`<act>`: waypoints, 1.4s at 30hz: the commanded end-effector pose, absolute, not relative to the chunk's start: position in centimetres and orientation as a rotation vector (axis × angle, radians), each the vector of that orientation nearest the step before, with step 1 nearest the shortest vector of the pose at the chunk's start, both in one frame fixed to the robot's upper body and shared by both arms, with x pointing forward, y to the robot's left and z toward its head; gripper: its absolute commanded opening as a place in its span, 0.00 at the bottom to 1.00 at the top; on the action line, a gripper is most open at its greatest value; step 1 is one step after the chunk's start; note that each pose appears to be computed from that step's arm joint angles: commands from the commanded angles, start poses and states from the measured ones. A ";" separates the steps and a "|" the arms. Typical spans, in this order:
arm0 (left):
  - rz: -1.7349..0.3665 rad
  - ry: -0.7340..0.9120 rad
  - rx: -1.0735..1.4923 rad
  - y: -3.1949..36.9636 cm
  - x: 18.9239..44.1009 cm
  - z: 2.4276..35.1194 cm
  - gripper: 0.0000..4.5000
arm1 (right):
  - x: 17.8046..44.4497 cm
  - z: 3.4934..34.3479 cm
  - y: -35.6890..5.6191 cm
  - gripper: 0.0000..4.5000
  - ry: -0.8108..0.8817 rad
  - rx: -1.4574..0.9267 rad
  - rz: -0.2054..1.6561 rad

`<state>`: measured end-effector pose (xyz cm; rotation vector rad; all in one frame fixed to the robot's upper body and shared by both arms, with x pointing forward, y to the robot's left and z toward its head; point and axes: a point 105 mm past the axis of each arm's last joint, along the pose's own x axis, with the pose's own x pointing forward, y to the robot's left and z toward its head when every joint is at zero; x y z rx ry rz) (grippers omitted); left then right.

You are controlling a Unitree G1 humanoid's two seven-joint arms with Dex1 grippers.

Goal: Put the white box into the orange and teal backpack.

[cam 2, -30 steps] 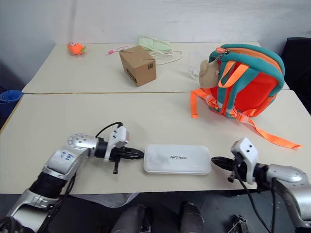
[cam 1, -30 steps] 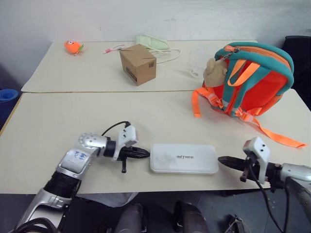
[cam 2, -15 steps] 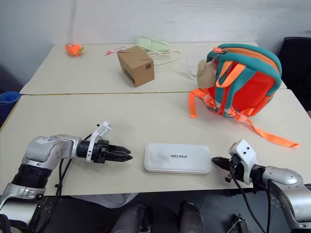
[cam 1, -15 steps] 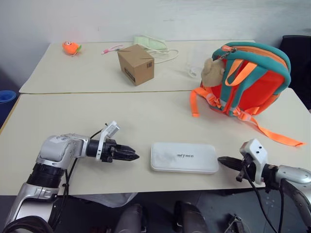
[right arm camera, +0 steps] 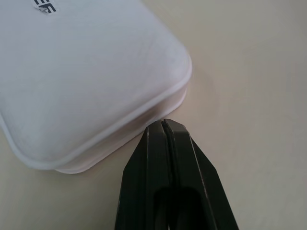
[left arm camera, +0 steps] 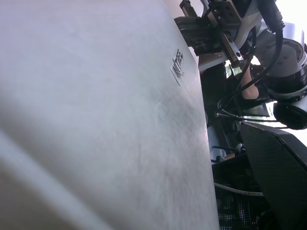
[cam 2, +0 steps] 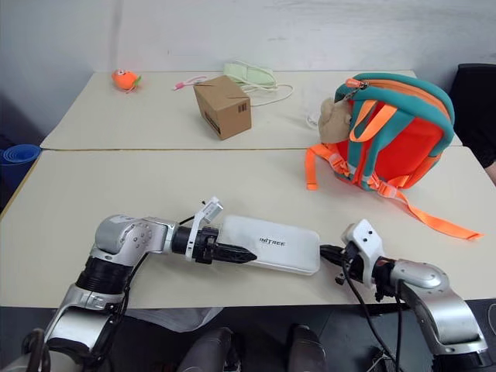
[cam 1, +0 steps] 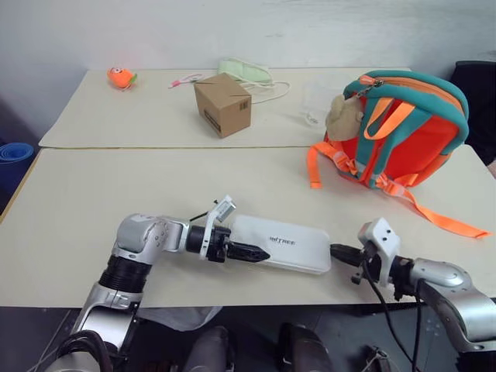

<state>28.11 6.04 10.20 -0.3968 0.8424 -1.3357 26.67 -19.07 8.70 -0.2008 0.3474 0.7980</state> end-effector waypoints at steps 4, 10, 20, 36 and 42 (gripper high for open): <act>-1.247 0.837 -0.541 7.0 29.7 10.8 0.65 | 25.6 9.7 -19.5 0.00 0.298 -0.175 0.749; -1.297 0.780 -0.572 7.7 29.3 12.6 0.30 | 23.8 10.9 -21.3 0.04 0.280 -0.123 0.683; -1.267 0.533 -0.617 13.6 29.9 18.8 0.29 | 26.8 19.2 -28.4 0.73 0.052 0.033 0.411; -1.200 0.257 -0.543 16.3 30.8 23.3 0.29 | 40.3 21.8 -21.9 0.96 -0.051 0.225 0.562; -1.107 0.202 -0.508 17.4 31.5 24.1 0.29 | 40.1 22.1 -20.8 0.55 -0.067 0.157 0.662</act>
